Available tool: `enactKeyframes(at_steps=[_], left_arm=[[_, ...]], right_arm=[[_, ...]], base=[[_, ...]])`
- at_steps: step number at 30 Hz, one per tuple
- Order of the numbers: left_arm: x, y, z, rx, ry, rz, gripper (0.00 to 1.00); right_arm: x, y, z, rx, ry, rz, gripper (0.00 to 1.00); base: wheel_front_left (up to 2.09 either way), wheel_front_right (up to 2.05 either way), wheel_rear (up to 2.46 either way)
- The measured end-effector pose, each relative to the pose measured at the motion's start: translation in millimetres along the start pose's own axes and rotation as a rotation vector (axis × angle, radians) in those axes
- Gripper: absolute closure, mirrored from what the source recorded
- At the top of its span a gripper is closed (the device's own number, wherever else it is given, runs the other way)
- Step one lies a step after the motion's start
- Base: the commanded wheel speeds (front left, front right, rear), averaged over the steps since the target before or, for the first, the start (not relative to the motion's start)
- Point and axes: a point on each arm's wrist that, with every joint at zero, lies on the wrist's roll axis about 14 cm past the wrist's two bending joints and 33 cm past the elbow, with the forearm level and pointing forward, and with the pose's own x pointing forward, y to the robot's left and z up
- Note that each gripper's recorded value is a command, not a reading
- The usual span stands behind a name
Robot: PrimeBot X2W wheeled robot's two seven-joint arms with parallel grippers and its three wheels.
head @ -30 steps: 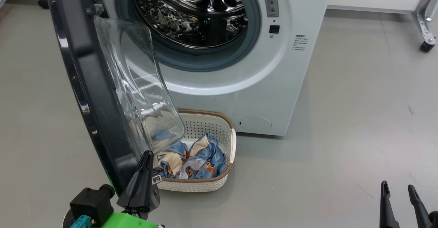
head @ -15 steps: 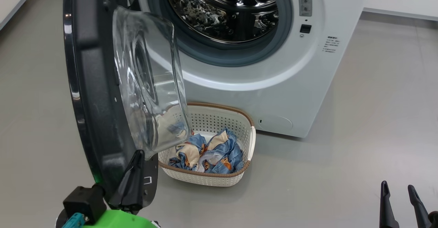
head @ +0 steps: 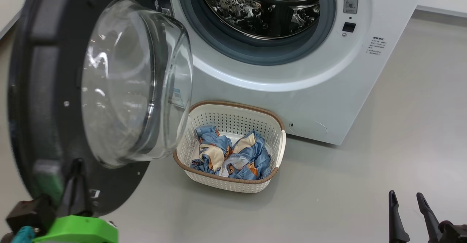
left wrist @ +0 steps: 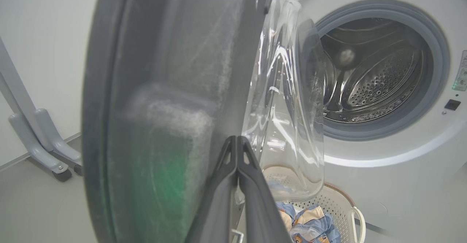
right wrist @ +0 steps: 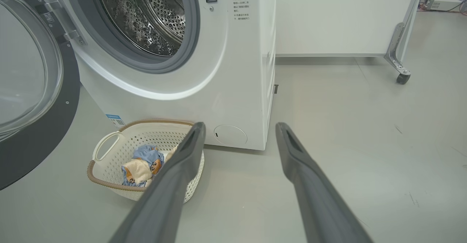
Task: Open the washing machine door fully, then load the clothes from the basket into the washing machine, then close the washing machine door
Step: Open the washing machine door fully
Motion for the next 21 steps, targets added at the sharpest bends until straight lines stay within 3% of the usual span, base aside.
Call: enactKeyframes(at_steps=[13,21], left_arm=[[36,82,15,0.037,-0.082,0.262,1.00],[64,102,16,0.037,-0.110,0.341,1.00]], right_arm=[[-1,-16,-11,-0.021,0.037,-0.031,0.00],[2,-30,-8,-0.020,0.026,-0.070,0.00]], base=[[0.00,0.00,0.00],[0.00,0.00,0.00]])
